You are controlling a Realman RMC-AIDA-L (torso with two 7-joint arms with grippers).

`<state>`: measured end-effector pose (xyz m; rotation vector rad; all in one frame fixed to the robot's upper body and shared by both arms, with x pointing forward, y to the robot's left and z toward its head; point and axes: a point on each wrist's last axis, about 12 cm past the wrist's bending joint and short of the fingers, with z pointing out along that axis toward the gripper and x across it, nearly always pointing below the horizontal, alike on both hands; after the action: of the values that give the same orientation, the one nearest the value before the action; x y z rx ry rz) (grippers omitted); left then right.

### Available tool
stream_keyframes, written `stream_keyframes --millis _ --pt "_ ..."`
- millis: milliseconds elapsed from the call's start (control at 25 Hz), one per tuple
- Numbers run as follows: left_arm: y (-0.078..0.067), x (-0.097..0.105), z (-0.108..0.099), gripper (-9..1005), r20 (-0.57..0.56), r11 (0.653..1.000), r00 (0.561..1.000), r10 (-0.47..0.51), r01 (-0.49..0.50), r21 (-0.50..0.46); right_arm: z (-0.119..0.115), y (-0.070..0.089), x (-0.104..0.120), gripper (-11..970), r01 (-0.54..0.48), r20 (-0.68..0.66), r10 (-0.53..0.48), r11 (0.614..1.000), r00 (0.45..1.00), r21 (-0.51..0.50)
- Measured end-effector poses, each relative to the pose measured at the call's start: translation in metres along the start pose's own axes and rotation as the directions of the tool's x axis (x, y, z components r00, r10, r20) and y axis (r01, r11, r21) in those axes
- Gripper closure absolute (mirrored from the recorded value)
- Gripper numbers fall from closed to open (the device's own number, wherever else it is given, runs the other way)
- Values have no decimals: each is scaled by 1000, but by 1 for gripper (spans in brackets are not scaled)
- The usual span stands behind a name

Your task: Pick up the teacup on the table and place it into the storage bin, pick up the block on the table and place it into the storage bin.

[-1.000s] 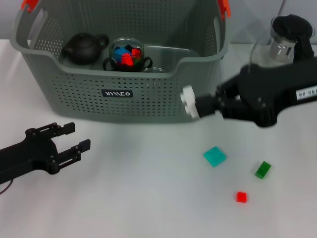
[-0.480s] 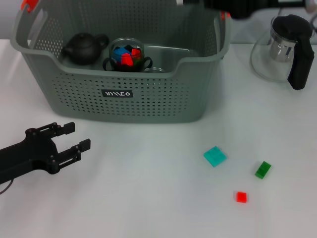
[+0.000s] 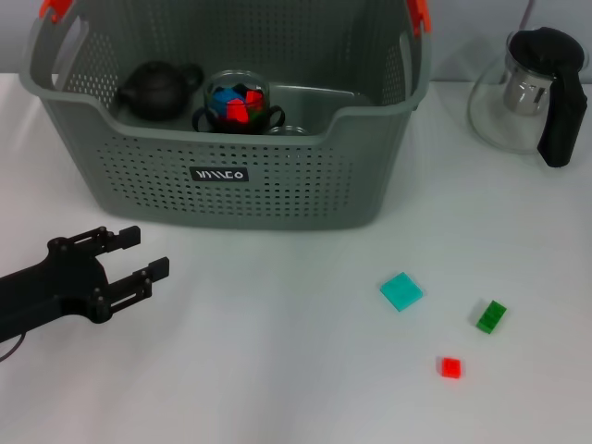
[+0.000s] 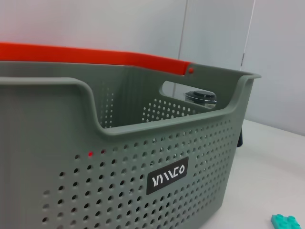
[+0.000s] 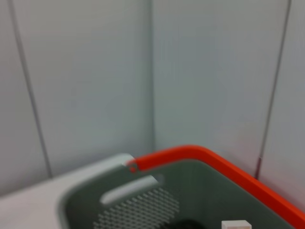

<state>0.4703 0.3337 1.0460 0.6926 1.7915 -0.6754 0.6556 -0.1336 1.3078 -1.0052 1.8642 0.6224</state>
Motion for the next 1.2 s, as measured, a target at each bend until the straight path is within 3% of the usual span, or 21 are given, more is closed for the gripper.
stream_keyframes --millis 320,560,880,1200 --pt "0 0 0 382 0 1000 1000 -5 5 0 53 9 -26 960 148 -198 -128 985 972 90" --pt "-1 0 1 382 2 1000 1000 -10 10 4 92 20 -23 960 253 -296 -211 961 932 114" --pt "-3 2 3 382 7 1000 1000 -23 23 11 122 24 -11 960 315 -339 -255 939 906 136" --pt "-3 2 3 383 7 1000 1000 -24 24 10 135 26 4 959 344 -355 -275 927 894 148"
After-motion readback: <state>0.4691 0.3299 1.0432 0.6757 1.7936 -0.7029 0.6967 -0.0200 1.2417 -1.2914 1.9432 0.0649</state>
